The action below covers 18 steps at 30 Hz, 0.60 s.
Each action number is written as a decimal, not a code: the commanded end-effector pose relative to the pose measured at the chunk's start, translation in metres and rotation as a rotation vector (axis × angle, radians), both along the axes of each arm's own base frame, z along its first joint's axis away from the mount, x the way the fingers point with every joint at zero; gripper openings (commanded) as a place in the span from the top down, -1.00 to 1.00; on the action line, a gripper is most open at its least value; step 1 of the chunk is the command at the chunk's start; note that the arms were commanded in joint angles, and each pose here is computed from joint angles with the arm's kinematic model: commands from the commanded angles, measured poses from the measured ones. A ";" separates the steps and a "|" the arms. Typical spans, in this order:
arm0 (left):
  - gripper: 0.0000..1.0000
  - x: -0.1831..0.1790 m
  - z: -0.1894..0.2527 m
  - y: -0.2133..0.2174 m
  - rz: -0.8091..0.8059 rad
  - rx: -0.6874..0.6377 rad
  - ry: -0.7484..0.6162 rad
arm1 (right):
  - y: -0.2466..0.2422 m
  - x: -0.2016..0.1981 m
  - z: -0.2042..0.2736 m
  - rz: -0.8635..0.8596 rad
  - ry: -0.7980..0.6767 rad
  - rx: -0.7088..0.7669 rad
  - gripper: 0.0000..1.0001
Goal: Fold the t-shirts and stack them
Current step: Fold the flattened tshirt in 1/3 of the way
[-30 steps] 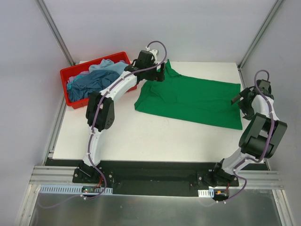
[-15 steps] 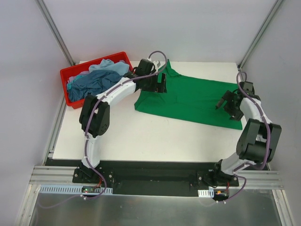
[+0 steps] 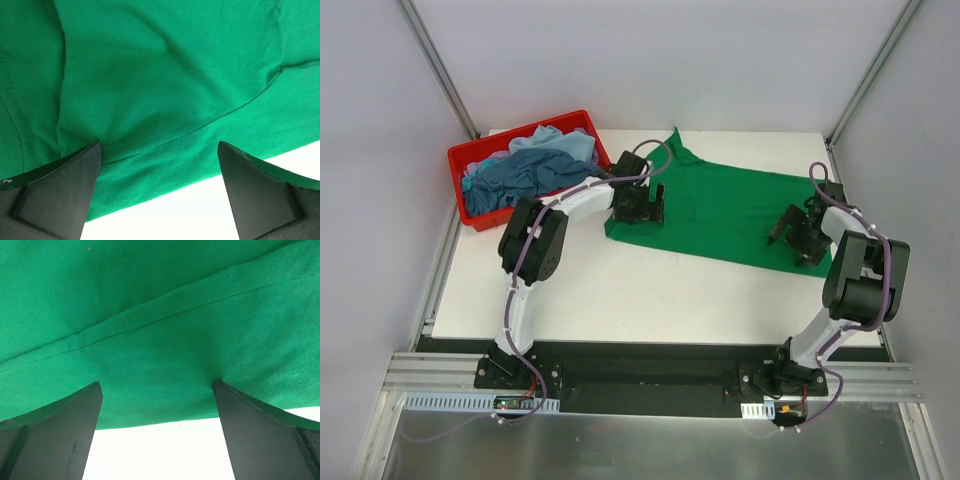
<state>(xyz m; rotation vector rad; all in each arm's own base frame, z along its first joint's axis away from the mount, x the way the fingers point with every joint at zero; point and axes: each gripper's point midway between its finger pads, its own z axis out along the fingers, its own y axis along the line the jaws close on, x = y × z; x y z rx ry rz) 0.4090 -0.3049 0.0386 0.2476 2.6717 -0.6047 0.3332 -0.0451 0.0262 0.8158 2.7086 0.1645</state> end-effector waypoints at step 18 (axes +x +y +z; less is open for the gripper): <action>-0.98 -0.170 0.076 0.056 0.063 0.007 -0.053 | 0.102 -0.092 0.095 0.360 -0.269 -0.006 -0.93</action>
